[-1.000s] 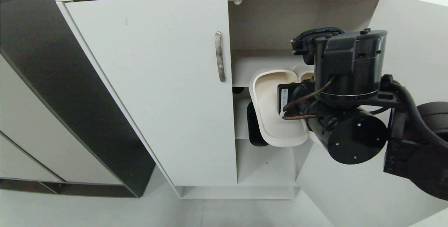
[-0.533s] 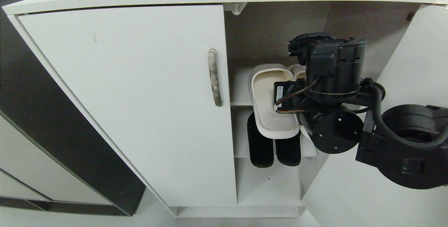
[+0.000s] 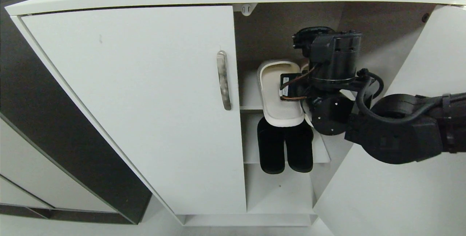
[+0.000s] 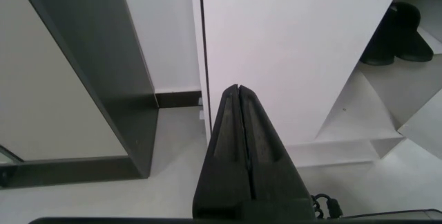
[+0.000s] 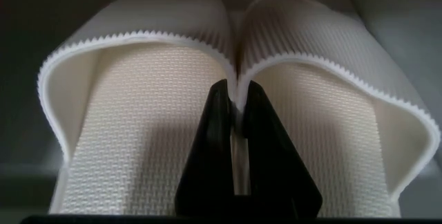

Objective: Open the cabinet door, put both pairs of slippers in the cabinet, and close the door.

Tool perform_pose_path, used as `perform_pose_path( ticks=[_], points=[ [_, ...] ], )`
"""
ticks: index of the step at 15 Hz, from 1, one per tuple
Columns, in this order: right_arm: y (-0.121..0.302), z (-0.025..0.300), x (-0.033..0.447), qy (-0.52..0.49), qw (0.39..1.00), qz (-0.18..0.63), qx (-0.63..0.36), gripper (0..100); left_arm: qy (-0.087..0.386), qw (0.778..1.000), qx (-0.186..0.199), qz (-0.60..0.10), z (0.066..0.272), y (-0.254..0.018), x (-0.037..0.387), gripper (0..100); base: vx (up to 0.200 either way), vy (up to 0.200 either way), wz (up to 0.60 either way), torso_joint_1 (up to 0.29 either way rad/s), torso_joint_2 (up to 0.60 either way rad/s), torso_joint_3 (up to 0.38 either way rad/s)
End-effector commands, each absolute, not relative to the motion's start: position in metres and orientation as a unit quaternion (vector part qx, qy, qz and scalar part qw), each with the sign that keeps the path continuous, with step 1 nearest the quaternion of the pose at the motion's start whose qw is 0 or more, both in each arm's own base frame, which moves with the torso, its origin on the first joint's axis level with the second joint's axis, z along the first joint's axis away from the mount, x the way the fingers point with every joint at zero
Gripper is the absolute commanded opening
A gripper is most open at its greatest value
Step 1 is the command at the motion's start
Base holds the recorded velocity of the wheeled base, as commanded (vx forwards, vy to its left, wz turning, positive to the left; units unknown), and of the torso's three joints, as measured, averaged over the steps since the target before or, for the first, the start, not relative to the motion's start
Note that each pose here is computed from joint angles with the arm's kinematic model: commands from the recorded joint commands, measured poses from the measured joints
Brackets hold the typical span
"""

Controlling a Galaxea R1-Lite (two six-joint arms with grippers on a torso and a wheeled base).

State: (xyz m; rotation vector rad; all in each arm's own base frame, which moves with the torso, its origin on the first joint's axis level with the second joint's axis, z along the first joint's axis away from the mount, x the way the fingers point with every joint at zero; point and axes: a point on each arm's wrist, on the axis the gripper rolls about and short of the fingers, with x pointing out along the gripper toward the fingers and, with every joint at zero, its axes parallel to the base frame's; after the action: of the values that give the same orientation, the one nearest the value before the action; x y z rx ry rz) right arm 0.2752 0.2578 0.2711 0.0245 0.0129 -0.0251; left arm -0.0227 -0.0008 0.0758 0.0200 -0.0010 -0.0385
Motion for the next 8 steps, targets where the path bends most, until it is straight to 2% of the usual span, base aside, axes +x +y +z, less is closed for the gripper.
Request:
perform_pose_path(
  ticks=[1, 8],
  points=[
    [0.261, 0.268, 0.297, 0.002, 1.0, -0.023, 0.01, 0, -0.001, 1.0, 0.01, -0.019, 0.076, -0.001, -0.023, 0, 0.0, 0.0, 0.0, 0.0, 0.0, 0.0],
    [0.261, 0.27, 0.323, 0.0, 1.0, -0.029, 0.005, 0, -0.001, 1.0, 0.009, -0.019, 0.076, -0.001, -0.023, 0, 0.0, 0.0, 0.0, 0.0, 0.0, 0.0]
  ],
)
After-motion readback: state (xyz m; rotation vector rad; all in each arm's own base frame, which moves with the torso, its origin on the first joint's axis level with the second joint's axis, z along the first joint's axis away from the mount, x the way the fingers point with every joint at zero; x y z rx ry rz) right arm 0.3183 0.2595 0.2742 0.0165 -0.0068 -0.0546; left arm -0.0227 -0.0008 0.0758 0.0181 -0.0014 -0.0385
